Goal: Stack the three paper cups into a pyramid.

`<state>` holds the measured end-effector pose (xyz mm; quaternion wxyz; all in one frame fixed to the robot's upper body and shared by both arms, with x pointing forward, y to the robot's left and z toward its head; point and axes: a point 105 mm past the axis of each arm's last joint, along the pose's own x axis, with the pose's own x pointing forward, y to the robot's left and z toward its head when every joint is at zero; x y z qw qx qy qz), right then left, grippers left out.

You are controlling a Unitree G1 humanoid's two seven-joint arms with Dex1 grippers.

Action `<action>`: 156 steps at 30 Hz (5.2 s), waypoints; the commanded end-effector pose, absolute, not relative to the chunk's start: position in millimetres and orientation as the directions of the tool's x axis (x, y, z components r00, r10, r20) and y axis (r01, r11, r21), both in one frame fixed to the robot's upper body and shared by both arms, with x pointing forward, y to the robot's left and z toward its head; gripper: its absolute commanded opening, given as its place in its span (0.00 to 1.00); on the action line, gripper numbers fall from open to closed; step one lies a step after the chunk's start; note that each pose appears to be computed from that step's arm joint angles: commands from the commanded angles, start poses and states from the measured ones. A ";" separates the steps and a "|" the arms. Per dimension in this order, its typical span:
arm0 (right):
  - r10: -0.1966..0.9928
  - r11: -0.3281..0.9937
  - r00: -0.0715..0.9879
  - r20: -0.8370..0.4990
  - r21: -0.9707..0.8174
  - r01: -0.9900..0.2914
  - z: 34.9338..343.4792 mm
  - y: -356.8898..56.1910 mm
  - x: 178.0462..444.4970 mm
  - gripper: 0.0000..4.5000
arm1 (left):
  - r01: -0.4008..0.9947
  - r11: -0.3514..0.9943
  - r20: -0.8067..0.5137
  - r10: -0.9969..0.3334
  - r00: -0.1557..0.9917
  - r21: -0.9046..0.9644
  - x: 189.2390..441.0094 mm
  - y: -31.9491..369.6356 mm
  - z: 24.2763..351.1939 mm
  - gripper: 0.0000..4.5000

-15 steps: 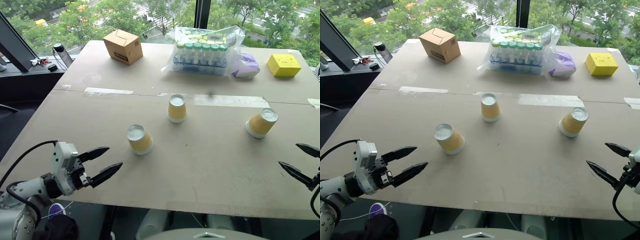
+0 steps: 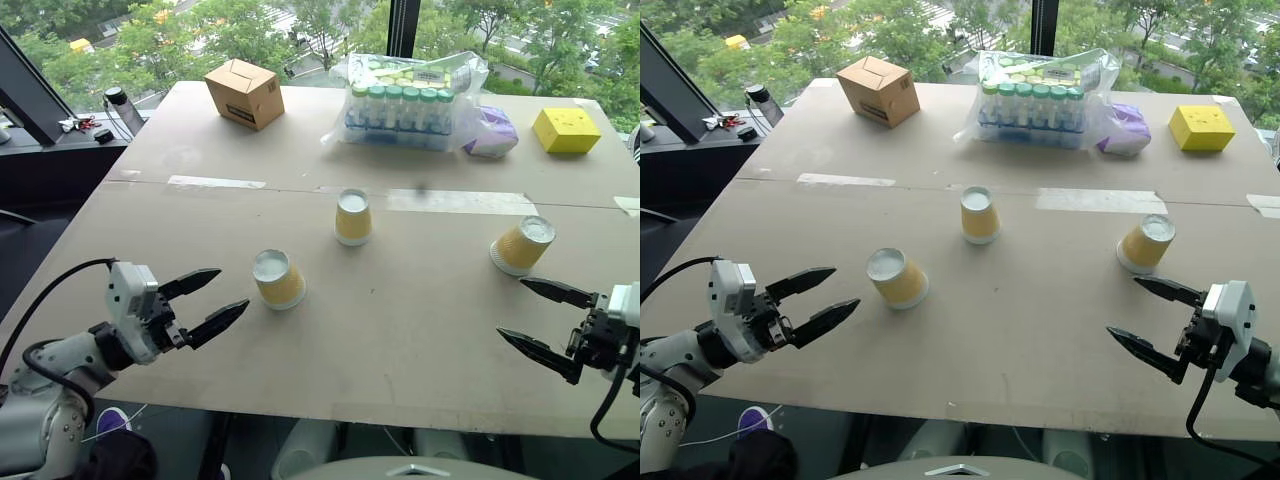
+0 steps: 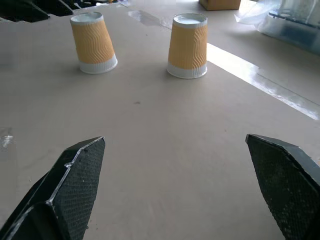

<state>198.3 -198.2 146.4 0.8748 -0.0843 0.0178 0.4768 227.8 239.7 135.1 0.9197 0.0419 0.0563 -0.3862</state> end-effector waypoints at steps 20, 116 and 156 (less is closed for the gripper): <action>0.913 0.375 0.399 -0.086 -0.209 -0.903 167.5 -150.6 170.3 0.99 | 0.779 0.602 -0.169 -0.761 0.626 0.175 283.0 204.9 127.6 1.00; 0.154 0.972 0.987 -0.041 -0.175 -0.159 163.3 -255.2 306.1 1.00 | 0.961 0.260 -0.026 -0.964 0.263 0.091 236.7 136.8 175.5 0.99; 0.695 0.689 0.712 -0.101 -0.191 -0.699 178.3 -122.7 309.9 0.51 | 0.941 0.317 -0.044 -0.945 0.324 0.116 226.3 158.6 174.7 1.00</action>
